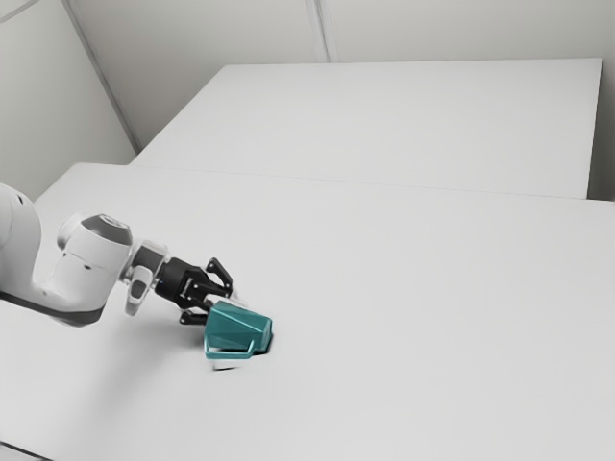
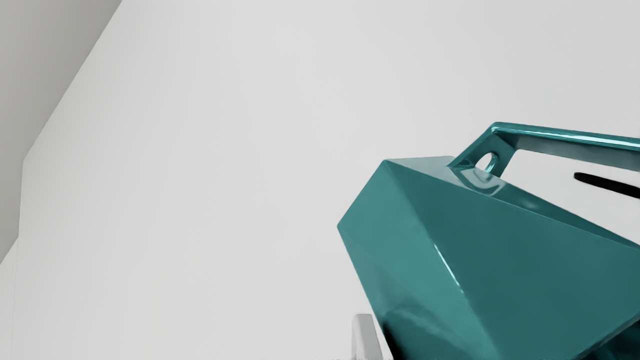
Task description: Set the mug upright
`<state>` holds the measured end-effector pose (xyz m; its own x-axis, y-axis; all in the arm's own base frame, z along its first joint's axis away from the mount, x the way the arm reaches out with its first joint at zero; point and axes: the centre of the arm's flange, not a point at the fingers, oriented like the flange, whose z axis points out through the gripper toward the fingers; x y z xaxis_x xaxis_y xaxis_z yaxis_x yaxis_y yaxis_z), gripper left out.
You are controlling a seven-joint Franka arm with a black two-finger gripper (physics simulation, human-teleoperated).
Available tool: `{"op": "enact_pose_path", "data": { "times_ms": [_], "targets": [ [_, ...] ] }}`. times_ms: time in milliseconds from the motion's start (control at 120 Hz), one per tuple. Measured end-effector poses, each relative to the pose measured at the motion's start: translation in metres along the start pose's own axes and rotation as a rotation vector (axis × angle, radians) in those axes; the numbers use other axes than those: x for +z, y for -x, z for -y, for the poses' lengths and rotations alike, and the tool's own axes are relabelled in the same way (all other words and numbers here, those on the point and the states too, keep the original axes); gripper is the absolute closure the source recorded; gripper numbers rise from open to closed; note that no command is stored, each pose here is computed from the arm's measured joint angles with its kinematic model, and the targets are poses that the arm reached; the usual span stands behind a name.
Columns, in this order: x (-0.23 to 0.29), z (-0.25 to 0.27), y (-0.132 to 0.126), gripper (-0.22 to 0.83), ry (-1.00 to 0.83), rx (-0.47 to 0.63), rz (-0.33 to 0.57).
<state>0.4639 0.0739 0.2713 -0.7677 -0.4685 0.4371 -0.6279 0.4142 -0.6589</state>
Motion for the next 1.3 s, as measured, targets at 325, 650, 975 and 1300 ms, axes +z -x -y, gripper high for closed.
{"op": "enact_pose_path", "data": {
  "times_ms": [325, 650, 975, 1300],
  "targets": [
    [0.011, 0.049, -0.021, 0.75, 0.025, 0.123, 0.009],
    [-0.004, 0.105, -0.058, 0.78, 0.367, 0.498, 0.076],
    [-0.007, 0.157, -0.044, 0.79, 0.775, 0.859, 0.145],
    [0.025, 0.167, -0.025, 0.79, 0.845, 0.943, 0.139]
  ]
}}
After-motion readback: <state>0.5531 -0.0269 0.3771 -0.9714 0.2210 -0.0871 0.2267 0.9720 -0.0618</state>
